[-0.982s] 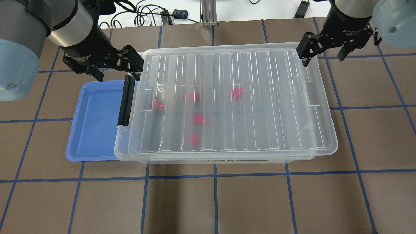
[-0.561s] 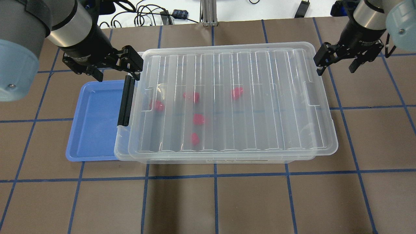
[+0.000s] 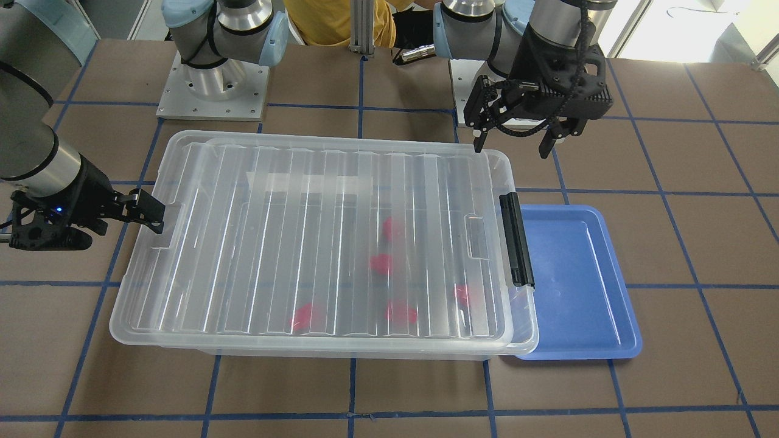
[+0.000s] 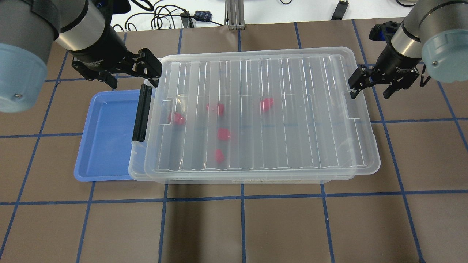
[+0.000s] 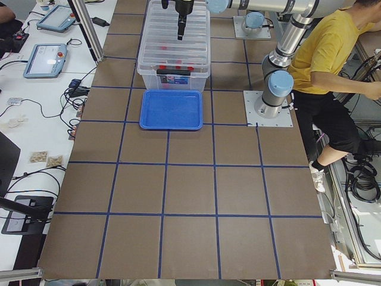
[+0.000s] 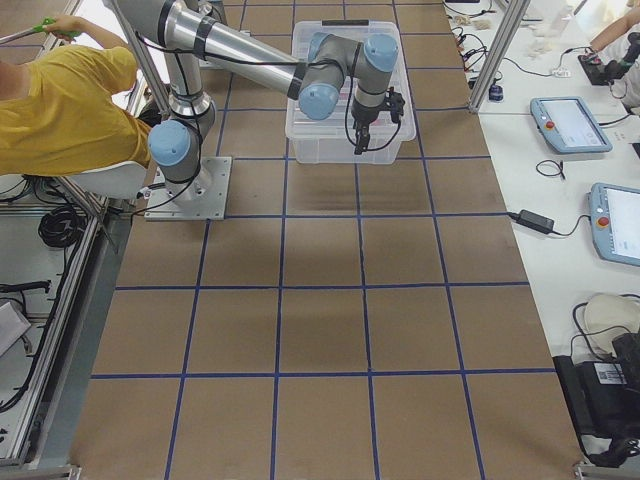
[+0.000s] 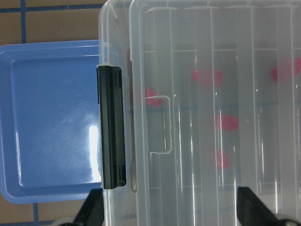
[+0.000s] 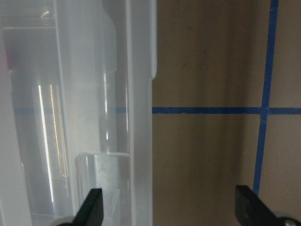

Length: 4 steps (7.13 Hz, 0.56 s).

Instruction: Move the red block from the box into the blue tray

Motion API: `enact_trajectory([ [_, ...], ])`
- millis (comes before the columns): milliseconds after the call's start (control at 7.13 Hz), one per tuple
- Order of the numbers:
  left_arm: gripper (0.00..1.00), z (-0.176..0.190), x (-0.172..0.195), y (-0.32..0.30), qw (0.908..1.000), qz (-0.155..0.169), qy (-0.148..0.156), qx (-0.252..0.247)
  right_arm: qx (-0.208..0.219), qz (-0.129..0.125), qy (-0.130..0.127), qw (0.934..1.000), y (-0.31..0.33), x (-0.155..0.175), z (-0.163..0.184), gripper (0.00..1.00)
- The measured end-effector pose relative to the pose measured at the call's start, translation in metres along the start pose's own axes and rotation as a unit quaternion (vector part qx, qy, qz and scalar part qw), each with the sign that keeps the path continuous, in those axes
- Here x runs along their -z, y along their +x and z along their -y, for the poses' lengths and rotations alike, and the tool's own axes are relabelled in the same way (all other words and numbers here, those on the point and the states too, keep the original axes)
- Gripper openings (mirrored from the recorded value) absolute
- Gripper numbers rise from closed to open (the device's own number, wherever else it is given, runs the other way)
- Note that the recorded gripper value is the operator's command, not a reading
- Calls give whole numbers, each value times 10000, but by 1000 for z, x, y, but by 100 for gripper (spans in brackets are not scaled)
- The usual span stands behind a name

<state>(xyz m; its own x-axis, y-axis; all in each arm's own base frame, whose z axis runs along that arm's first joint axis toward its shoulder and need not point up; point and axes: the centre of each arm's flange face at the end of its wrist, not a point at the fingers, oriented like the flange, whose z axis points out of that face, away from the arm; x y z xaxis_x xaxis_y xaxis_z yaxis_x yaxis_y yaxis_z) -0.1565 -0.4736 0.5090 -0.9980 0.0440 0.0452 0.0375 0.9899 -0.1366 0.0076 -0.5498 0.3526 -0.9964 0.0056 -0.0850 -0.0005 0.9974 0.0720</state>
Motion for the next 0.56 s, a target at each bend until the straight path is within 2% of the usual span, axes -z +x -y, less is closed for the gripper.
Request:
enact_trajectory([
  [561,100,2,-6,5,10000,-38,-48,-31,-33,-57,-6,10000,4,-5,2,100],
])
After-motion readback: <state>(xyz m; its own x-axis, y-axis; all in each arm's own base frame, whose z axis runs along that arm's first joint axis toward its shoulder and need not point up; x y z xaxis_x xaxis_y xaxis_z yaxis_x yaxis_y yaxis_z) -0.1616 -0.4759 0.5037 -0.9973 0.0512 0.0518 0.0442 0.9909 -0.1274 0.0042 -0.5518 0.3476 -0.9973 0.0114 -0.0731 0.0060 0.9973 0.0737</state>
